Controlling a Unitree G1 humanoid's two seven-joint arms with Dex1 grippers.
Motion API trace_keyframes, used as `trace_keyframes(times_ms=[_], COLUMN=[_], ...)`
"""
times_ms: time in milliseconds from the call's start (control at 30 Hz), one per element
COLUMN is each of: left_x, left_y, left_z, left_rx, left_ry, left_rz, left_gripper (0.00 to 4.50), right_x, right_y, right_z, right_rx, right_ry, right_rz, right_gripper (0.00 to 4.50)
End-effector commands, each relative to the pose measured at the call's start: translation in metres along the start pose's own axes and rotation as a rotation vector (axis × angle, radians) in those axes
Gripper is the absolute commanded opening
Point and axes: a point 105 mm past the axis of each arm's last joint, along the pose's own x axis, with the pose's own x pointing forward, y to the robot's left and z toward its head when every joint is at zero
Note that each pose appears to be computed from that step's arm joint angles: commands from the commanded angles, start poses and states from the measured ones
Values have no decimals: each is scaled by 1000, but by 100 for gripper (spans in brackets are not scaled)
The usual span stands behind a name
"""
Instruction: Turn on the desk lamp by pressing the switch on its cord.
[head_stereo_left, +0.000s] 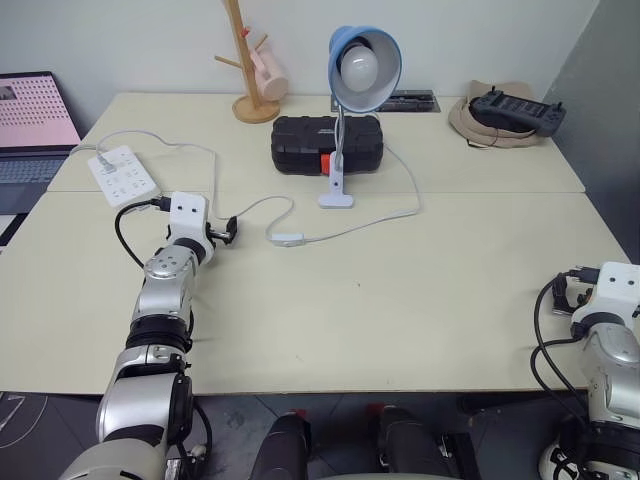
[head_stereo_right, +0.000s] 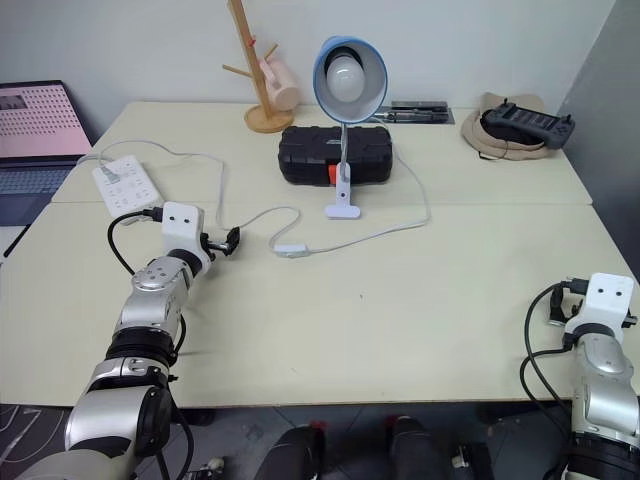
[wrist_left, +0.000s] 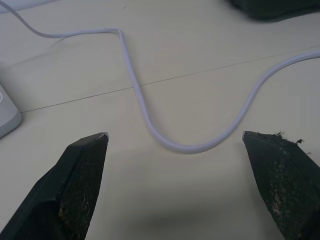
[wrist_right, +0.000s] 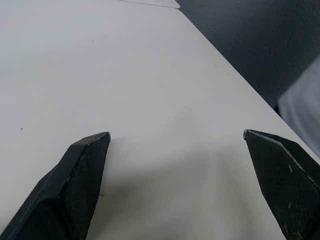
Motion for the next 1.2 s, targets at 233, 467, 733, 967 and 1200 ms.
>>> trace_keyframes(times_ms=[233,467,733,967,1200], left_x=[0,0,0,-2,-3], left_y=[8,14,13,2,-15], left_z=[19,29,37,45,71], left_rx=[16,29,47,86,229], left_ry=[-60,-84,-105,-125,-95], left_rz=[-9,-24,-62,-168,-492], left_gripper=[450,450,450,450,450], right_x=[-2,-3,-4,-2,-5], right_y=[-3,-1,1,9,56], right_z=[17,17,18,24,56], right_rx=[-17,-22,-40,-62,-132], right_ry=[-56,-57,-58,-68,-138], right_rz=[-11,-3,12,78,392], right_gripper=[448,448,448,448,448])
